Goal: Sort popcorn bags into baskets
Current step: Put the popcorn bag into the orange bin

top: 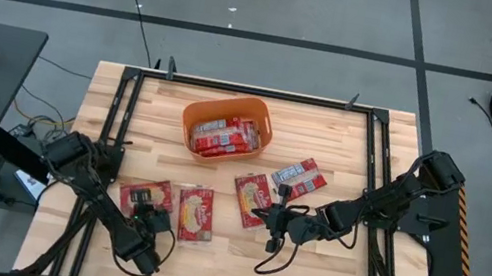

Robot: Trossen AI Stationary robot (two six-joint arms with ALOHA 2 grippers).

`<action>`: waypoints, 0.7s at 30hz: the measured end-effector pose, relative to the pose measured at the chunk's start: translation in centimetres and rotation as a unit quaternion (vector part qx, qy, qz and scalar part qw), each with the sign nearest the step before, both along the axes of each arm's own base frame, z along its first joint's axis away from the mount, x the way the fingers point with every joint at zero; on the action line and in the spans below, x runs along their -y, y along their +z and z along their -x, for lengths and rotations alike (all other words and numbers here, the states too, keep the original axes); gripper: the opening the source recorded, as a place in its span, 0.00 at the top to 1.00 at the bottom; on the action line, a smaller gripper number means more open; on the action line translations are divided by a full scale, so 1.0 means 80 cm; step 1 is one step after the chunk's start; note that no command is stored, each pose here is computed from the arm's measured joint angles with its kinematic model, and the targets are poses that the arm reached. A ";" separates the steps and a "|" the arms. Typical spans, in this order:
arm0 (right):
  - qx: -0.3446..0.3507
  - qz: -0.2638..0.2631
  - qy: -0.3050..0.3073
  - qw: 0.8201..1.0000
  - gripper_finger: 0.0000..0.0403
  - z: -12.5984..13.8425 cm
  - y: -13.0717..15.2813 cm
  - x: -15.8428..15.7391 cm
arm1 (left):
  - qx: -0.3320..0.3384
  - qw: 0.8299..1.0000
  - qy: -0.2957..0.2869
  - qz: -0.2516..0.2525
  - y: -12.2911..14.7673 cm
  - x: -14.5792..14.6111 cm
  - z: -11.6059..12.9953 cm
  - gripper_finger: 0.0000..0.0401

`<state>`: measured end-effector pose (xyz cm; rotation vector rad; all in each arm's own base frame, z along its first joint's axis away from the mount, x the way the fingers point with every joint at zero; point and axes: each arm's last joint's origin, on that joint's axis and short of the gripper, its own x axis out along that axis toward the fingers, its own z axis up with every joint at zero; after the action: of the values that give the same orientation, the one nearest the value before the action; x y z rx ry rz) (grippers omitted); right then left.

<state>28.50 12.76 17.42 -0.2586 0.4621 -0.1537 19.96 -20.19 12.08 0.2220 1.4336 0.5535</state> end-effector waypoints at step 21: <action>0.000 0.000 0.000 1.000 0.97 0.000 0.000 0.000 | 0.053 0.999 -0.008 -0.013 0.129 -0.019 -0.033 0.99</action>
<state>28.50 12.76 17.42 -0.2587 0.4620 -0.1535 22.59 -18.66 22.42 0.2210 1.3226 0.5635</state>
